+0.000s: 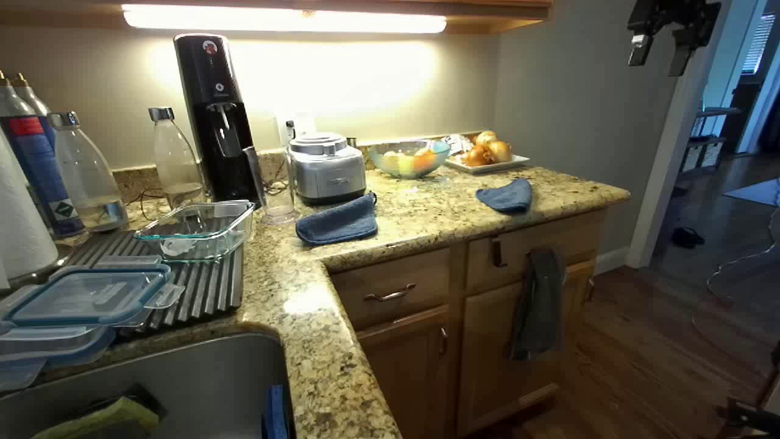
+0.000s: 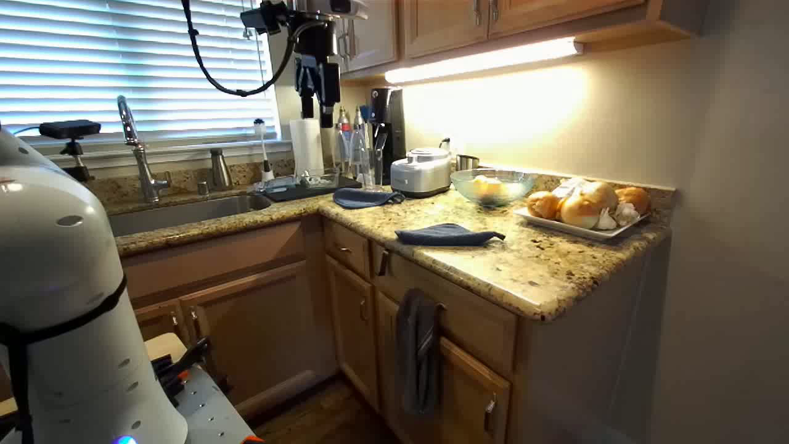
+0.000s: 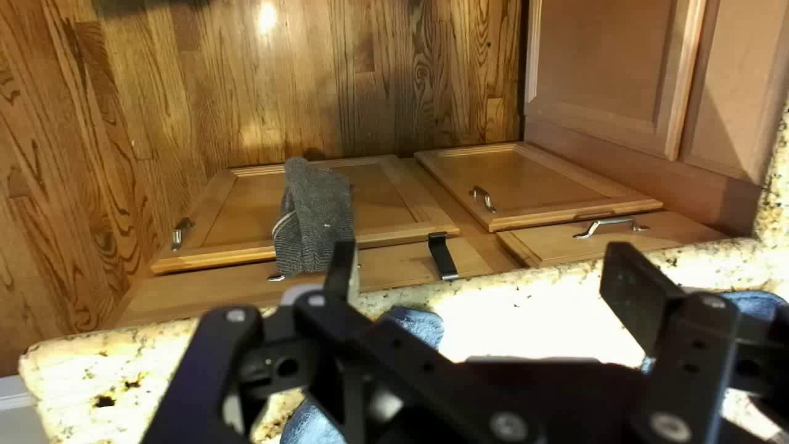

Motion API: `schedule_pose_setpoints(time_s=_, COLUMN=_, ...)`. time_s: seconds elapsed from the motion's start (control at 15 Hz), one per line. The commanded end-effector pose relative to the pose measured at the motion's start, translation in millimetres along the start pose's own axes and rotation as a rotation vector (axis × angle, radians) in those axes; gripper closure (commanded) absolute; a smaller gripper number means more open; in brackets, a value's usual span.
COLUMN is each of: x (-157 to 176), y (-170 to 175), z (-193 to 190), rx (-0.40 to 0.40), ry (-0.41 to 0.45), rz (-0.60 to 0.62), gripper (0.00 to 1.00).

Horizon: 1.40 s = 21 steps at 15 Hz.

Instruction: Hang the cloth on the hook on the left side of the drawer

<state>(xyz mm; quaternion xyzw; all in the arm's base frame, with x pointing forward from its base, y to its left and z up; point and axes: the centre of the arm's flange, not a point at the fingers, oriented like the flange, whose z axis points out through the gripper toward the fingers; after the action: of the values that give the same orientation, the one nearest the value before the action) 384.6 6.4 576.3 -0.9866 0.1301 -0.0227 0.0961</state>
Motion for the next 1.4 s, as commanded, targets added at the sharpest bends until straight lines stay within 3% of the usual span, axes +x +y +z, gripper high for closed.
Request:
schedule_pose_setpoints(time_s=0.0, x=0.0, y=0.1, z=0.0, rx=0.000, ry=0.000, rz=0.000, gripper=0.00)
schedule_pose_setpoints(time_s=0.27, x=0.1, y=0.4, z=-0.1, rx=0.000, ry=0.000, rz=0.001, gripper=0.00)
schedule_pose_setpoints(time_s=0.53, x=13.0, y=-11.3, z=26.8, rx=-0.051, ry=0.000, rz=0.016, gripper=0.00)
schedule_pose_setpoints(time_s=0.87, x=53.4, y=-7.7, z=63.4, rx=-0.080, ry=0.024, rz=0.144, gripper=0.00)
schedule_pose_setpoints(time_s=1.33, x=123.9, y=25.1, z=124.3, rx=-0.082, ry=0.064, rz=0.280, gripper=0.00)
